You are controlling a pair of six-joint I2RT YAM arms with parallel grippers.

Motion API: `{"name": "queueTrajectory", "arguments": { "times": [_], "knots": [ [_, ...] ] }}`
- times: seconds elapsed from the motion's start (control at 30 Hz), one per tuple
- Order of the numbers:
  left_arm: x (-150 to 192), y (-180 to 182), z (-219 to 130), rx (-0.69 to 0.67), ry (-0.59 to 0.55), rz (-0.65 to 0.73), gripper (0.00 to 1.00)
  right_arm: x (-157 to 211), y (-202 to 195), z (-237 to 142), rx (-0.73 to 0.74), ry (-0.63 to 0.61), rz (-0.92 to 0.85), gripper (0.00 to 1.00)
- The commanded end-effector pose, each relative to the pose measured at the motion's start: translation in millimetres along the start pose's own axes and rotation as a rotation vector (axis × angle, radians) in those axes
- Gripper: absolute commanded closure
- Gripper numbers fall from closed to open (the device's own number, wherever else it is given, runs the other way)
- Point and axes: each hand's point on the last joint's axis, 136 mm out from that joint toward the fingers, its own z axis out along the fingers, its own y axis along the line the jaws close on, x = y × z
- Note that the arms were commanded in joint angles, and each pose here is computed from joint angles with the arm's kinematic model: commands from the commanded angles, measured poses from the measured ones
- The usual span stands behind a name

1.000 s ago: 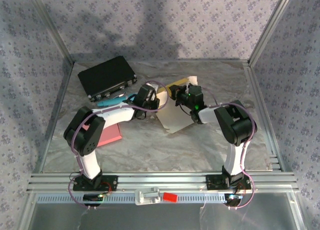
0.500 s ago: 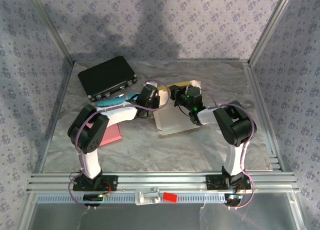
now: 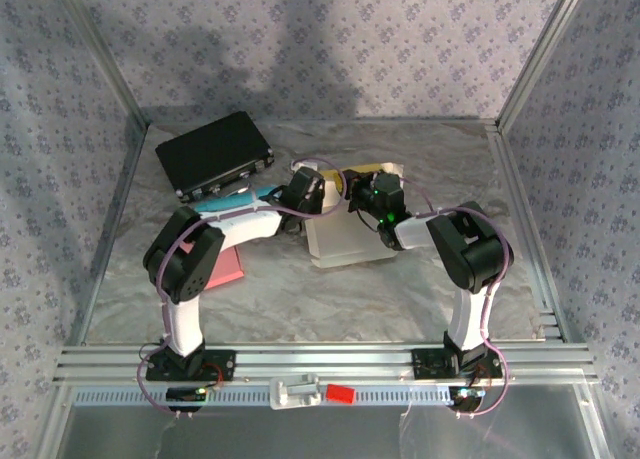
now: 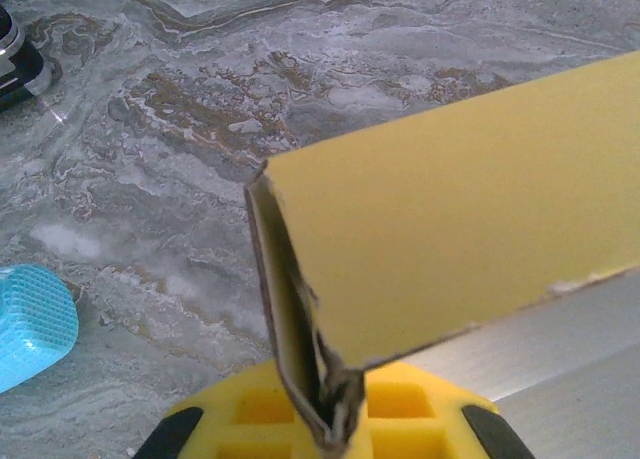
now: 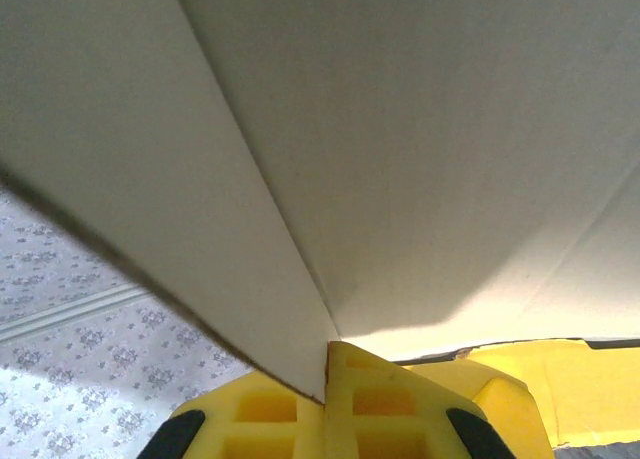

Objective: Fold the paper box

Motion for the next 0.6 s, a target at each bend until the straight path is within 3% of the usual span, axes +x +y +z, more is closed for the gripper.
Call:
{"name": "queueTrajectory", "arguments": {
  "times": [0.0,0.27,0.4,0.57],
  "knots": [
    [22.2,-8.1,13.3,0.017,0.071,0.023,0.91,30.3,-13.6,-3.5,0.058,0.097,0.018,1.0],
    [27.9,-2.4,16.4,0.008,0.084,0.009,0.85,27.5,-13.3,-3.3,0.061,0.093,0.02,1.0],
    [24.5,-1.2,15.7,0.011,0.07,0.009,0.98,26.2,-13.2,-3.8,0.063,0.089,0.02,1.0],
    [16.4,4.0,13.8,-0.039,0.063,-0.008,1.0,26.9,-15.2,-3.1,0.07,0.089,0.022,1.0]
  ]
}}
